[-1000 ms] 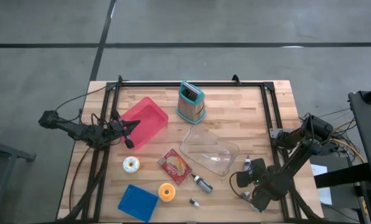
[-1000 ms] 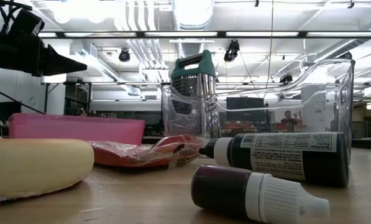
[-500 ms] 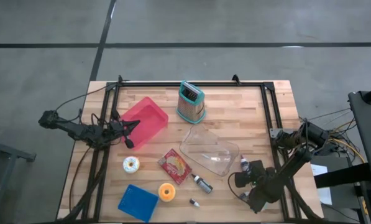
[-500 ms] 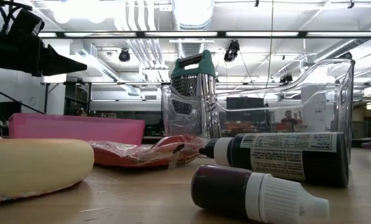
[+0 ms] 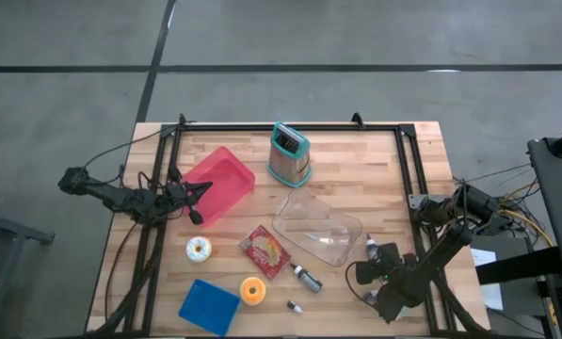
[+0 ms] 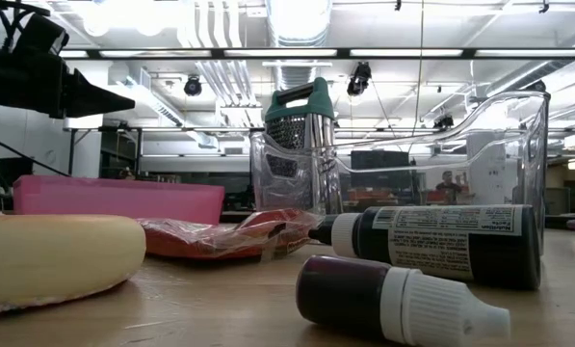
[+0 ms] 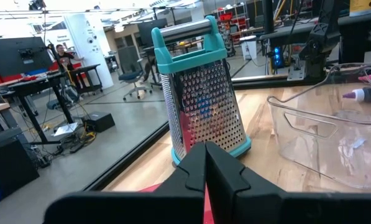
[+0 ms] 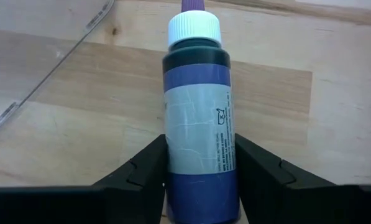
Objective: Pick & Place Food Item
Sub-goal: Put the large violet food coloring bottle into the transparent bin
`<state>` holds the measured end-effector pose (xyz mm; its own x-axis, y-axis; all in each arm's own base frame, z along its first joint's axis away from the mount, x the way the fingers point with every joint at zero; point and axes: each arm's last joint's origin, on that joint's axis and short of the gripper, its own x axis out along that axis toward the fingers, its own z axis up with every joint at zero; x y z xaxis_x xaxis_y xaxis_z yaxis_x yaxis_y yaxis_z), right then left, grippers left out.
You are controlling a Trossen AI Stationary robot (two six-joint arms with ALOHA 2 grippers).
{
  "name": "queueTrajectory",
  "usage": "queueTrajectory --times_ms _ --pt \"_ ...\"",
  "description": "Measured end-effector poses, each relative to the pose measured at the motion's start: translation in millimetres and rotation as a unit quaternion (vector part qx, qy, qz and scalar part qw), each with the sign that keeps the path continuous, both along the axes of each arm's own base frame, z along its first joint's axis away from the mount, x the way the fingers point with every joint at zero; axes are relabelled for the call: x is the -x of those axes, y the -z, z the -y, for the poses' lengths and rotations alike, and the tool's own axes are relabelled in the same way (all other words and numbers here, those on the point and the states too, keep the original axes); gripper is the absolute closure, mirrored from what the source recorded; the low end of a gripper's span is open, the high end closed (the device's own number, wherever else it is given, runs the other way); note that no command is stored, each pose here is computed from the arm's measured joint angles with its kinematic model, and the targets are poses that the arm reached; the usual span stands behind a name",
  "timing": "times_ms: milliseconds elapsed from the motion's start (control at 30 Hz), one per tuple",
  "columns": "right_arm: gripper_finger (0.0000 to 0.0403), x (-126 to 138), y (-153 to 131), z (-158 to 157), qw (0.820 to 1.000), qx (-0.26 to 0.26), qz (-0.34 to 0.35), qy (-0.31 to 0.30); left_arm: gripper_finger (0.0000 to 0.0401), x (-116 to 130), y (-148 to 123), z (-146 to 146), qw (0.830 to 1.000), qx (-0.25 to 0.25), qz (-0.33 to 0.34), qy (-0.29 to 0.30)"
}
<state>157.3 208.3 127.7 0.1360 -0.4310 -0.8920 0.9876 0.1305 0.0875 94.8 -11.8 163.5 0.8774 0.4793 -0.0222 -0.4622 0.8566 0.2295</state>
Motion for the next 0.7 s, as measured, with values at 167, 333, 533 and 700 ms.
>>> queueTrajectory --times_ms 167,333,533,700 --pt "0.0258 0 0 0 1.000 -0.002 0.001 0.000 0.0396 0 0 0 1.000 0.000 0.000 0.000" --pt "0.0259 0 0 -1 1.000 -0.003 0.003 0.000 0.0396 0 0 0 1.000 0.000 0.000 0.000" --pt "0.0259 0 0 -1 1.000 -0.003 0.003 0.002 0.0396 0 0 0 1.000 0.000 0.000 0.000" --pt "0.0260 -3 -10 -5 1.000 0.000 0.001 0.003 0.0396 0 0 0 1.000 0.000 0.000 0.000"
